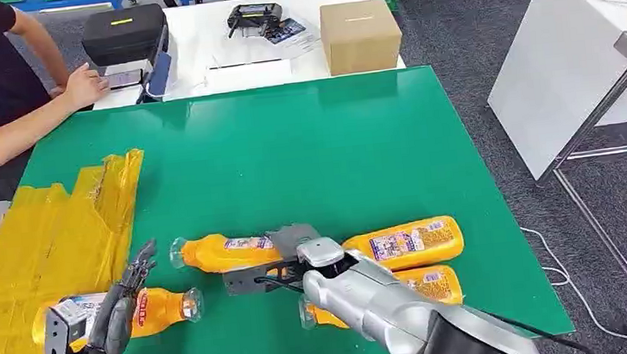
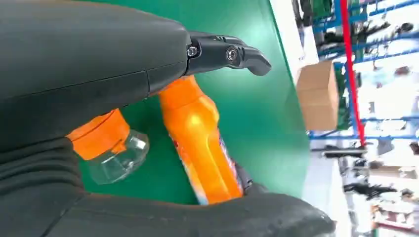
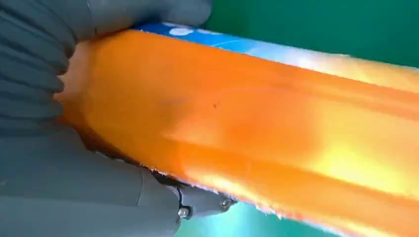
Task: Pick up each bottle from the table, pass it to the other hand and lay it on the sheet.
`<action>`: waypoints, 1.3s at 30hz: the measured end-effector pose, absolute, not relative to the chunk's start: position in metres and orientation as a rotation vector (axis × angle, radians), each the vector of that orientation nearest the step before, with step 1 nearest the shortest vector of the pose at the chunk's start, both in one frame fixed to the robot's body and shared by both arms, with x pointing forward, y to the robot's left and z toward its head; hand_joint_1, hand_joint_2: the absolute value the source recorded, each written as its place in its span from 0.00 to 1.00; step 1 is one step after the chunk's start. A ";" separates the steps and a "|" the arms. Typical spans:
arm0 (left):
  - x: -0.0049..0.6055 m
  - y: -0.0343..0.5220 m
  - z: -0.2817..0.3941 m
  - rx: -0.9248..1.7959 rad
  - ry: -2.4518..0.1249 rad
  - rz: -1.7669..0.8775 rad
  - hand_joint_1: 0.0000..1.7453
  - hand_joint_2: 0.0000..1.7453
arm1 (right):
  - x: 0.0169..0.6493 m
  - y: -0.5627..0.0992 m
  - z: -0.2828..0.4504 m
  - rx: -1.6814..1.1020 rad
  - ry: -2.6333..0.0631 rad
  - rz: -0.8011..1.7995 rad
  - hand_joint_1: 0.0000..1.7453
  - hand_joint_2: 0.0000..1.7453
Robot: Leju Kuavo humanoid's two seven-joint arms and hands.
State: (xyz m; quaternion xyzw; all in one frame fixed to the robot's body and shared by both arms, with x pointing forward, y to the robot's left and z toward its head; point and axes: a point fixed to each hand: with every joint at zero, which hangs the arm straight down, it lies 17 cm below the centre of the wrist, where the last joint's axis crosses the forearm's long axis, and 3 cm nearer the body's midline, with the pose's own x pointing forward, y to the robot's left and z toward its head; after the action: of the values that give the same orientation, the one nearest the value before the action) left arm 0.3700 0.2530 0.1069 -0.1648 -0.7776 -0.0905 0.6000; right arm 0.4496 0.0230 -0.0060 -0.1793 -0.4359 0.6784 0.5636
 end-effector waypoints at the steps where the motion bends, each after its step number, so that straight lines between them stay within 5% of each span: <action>1: 0.366 0.256 0.115 -0.427 -1.817 -0.121 0.00 1.00 | 0.448 0.040 0.004 -0.346 -1.134 1.501 1.00 1.00; 5: 0.337 0.277 0.171 -0.572 -1.931 0.201 0.00 1.00 | 0.436 0.100 0.141 -0.078 -1.823 0.983 1.00 1.00; 26: 0.297 0.272 0.215 -0.502 -2.062 0.221 0.00 1.00 | 0.388 0.057 0.265 0.159 -2.184 0.514 1.00 1.00; 39: 0.298 0.247 0.229 -0.483 -2.096 0.150 0.00 1.00 | 0.333 0.128 0.240 0.223 -2.206 0.919 1.00 1.00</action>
State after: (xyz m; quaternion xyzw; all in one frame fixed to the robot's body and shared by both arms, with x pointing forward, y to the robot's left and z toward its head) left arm 0.2984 0.2469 0.2292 -0.1973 -0.8565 0.0613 0.4730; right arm 0.3332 0.1277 0.2395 0.0866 -0.8566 0.3570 0.3625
